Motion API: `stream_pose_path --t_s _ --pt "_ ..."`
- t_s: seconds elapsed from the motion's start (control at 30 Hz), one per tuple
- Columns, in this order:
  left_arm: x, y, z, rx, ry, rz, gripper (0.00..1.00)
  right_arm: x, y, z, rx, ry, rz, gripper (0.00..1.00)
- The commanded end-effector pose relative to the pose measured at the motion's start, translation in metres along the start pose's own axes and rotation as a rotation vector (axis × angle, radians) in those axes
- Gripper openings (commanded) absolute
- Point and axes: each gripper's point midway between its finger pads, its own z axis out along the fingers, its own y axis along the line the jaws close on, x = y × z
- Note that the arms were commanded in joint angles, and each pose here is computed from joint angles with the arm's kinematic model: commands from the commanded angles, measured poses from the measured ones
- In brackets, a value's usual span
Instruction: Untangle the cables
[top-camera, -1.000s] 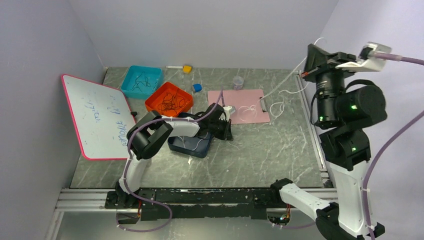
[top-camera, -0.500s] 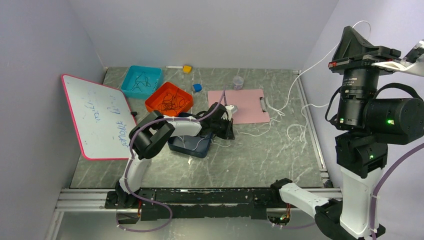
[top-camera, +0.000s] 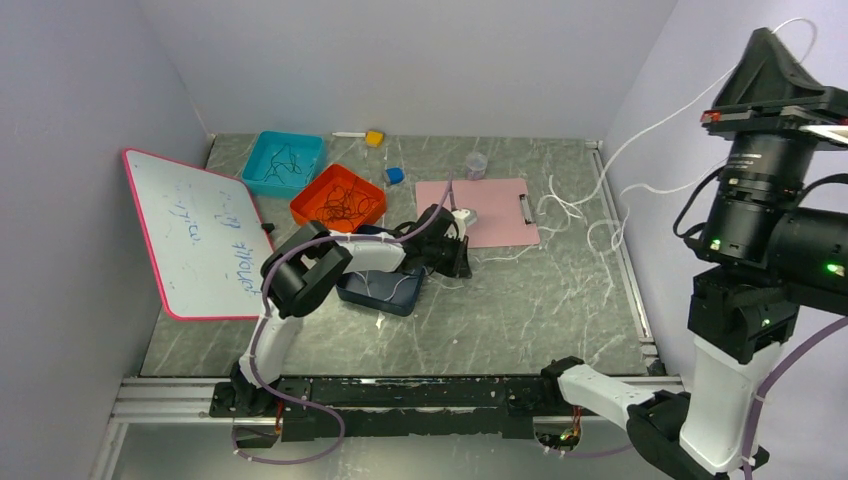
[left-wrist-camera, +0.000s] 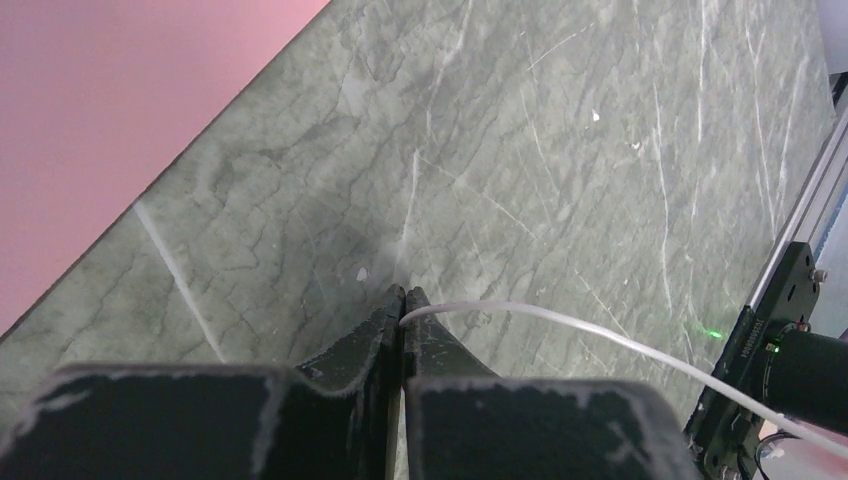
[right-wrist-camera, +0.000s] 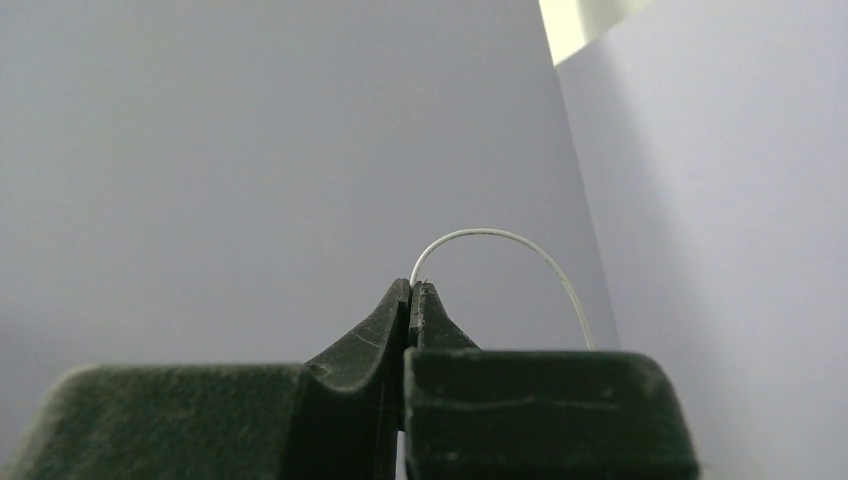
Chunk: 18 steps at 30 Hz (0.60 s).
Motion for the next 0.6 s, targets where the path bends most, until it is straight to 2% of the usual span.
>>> stream_pose_path --t_s 0.0,0.17,0.57 --pt "0.05 0.034 0.015 -0.11 0.126 -0.026 0.07 -0.046 -0.009 0.001 0.026 -0.126 -0.005 0.0" --pt "0.055 0.036 0.018 -0.117 0.136 -0.026 0.07 -0.077 -0.009 0.001 0.016 -0.211 0.005 0.0" --pt "0.065 0.043 0.022 -0.133 0.159 -0.038 0.07 -0.104 -0.012 0.004 0.032 -0.287 -0.031 0.0"
